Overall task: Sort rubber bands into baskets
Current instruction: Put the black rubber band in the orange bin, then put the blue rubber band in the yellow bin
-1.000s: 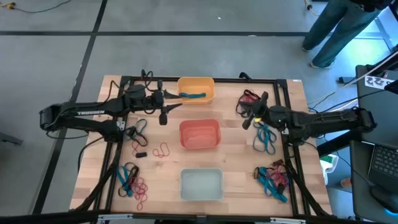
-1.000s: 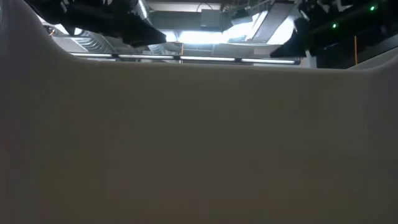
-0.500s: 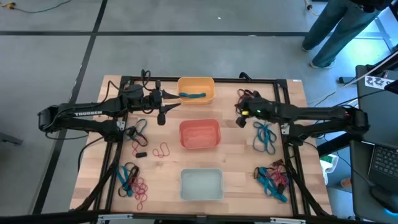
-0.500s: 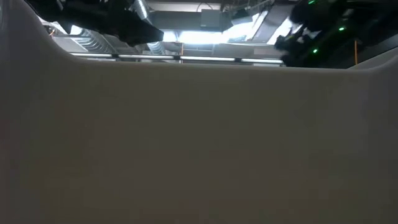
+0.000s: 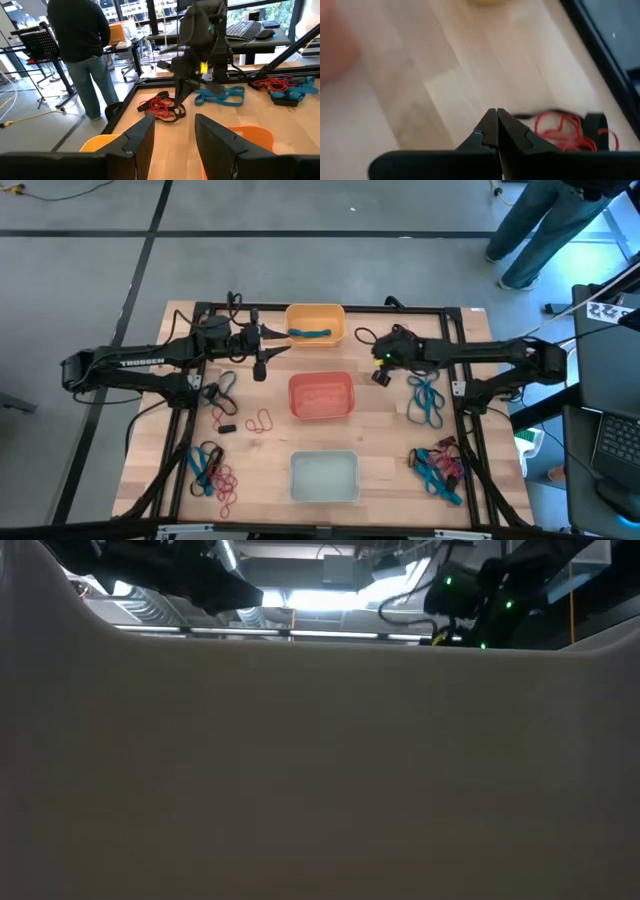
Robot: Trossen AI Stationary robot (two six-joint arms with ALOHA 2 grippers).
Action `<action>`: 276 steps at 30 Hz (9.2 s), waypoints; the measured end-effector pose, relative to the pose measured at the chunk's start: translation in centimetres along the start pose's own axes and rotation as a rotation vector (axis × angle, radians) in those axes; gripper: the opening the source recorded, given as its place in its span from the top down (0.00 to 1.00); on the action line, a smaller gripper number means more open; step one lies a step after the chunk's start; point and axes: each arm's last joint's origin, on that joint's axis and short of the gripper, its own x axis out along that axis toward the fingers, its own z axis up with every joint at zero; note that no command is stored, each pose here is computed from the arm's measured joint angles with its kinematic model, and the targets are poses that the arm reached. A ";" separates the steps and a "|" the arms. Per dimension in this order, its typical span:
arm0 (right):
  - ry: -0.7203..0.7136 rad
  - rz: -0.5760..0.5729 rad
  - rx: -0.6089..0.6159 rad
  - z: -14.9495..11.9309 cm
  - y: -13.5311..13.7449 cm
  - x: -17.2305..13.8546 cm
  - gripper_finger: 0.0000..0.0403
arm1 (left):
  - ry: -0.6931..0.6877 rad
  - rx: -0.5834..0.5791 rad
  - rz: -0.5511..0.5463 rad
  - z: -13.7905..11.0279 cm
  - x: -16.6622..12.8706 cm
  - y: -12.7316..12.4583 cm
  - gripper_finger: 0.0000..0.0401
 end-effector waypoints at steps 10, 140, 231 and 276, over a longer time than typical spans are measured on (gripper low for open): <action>0.147 0.073 0.122 -0.9 -1.7 3.3 0.85 | 0.000 0.000 0.000 0.0 0.0 0.0 0.66; 0.382 0.179 0.126 -2.6 -2.6 -0.3 0.57 | 0.000 -0.005 0.001 0.0 0.0 0.0 0.66; -0.565 0.412 -0.137 8.2 5.2 -11.1 1.00 | 0.014 -0.009 0.001 -0.1 0.0 0.0 0.66; -0.188 0.536 -0.087 6.7 9.2 -4.4 0.55 | 0.014 -0.008 0.001 -0.1 0.0 0.0 0.66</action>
